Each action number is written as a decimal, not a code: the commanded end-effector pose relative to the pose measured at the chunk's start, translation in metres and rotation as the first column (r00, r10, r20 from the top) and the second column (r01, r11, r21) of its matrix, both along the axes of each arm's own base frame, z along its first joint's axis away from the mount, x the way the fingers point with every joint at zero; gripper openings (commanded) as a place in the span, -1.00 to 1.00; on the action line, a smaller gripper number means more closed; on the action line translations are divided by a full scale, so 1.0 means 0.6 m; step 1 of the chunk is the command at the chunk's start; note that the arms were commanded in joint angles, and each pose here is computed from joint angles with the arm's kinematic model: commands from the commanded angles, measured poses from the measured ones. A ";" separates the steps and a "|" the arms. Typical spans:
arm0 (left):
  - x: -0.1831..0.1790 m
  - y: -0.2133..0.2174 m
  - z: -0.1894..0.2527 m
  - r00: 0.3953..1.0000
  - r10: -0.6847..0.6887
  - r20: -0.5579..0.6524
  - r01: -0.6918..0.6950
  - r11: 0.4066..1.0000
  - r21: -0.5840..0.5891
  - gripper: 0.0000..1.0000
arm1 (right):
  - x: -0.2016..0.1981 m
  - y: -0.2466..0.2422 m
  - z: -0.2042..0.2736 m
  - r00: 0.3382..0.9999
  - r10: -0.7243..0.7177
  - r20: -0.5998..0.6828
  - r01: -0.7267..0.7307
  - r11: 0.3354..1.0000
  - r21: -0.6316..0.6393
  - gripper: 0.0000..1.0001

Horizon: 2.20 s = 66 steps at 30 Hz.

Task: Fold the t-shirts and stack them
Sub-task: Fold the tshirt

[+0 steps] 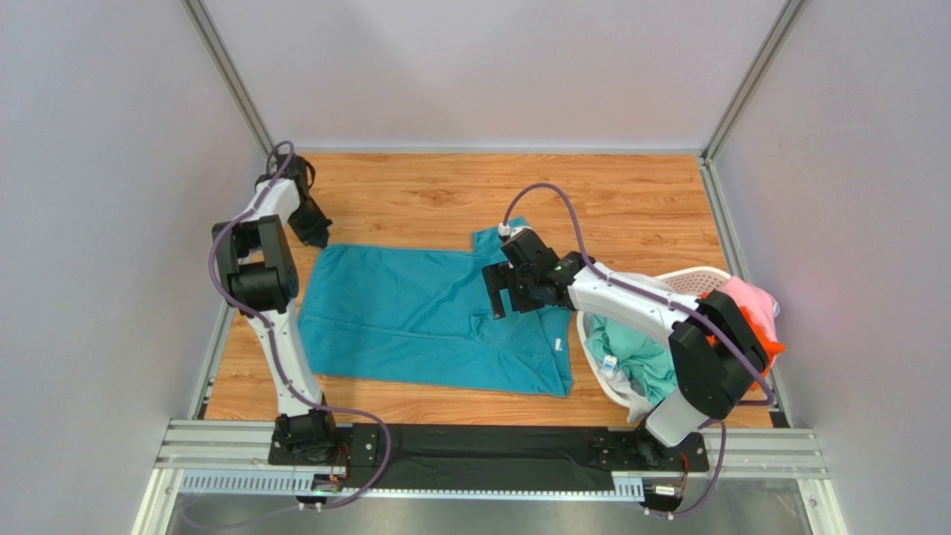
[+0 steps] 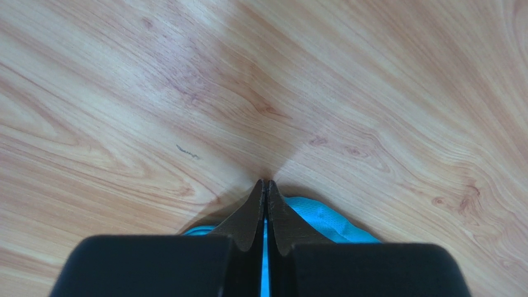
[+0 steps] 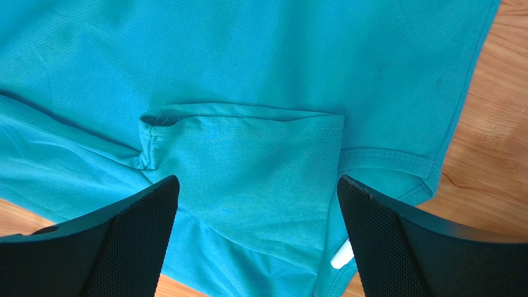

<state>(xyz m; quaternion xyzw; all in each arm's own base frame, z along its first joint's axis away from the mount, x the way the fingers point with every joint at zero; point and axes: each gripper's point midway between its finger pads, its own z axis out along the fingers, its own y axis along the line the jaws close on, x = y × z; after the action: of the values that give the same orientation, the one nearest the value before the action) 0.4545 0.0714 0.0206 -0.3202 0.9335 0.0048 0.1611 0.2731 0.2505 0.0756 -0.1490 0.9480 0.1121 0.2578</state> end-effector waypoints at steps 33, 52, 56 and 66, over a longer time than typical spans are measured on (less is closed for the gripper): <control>-0.085 -0.028 0.095 0.994 -0.023 0.110 0.021 1.000 0.022 -1.00 | 0.443 -0.038 0.005 0.924 -0.344 0.169 0.353 0.935 -0.023 1.00; -0.094 -0.031 0.088 0.994 -0.035 0.101 0.033 0.999 0.019 -1.00 | 0.452 -0.029 -0.093 0.930 -0.359 0.083 0.365 0.928 -0.072 0.48; -0.099 -0.031 0.089 0.994 -0.036 0.099 0.034 0.999 0.019 -1.00 | 0.438 -0.031 -0.095 0.929 -0.361 0.078 0.367 0.925 -0.097 -0.02; -0.106 -0.034 0.098 0.992 -0.036 0.120 0.034 0.999 0.020 -1.00 | 0.430 -0.019 -0.022 0.934 -0.283 0.218 0.310 0.945 -0.105 -1.00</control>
<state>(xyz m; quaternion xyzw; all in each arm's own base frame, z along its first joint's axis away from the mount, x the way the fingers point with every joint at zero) 0.3882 0.0533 0.0556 -0.3069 0.9341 0.0003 0.1824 0.5298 0.2373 0.0278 -0.0126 0.9495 0.0012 0.3136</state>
